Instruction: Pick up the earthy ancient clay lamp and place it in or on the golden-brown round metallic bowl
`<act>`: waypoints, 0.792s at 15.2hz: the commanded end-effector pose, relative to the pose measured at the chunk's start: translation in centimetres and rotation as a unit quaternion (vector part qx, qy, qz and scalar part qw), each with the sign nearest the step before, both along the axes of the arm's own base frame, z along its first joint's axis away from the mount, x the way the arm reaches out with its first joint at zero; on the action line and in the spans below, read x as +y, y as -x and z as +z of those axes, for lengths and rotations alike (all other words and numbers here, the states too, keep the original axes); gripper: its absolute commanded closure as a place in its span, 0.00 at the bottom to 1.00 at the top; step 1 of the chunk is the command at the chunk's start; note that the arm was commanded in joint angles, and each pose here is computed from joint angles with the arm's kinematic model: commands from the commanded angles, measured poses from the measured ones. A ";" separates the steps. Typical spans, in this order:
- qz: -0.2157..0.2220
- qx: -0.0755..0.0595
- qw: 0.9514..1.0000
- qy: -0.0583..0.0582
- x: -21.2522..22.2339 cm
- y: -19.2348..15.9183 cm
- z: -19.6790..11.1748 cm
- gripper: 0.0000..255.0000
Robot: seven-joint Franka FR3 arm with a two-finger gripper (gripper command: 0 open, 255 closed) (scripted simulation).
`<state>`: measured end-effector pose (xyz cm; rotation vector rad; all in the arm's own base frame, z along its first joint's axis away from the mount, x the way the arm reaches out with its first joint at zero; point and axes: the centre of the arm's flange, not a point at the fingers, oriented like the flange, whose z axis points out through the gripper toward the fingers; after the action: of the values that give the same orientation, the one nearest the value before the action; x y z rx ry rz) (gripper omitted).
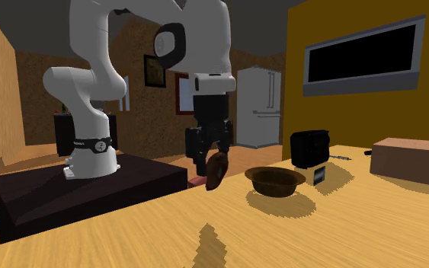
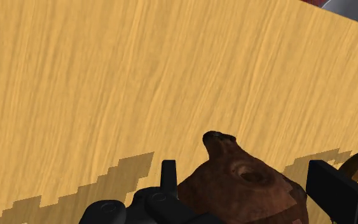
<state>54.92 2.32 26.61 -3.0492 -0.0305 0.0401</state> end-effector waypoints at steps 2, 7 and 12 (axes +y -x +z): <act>0.000 0.000 1.000 0.000 0.0 0.0 1.6 1.00; 0.000 0.000 1.000 0.000 2.5 -0.9 3.2 1.00; 0.000 0.000 1.000 0.000 8.7 -3.0 3.3 1.00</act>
<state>57.37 9.59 29.76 -3.0491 -0.0329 0.0410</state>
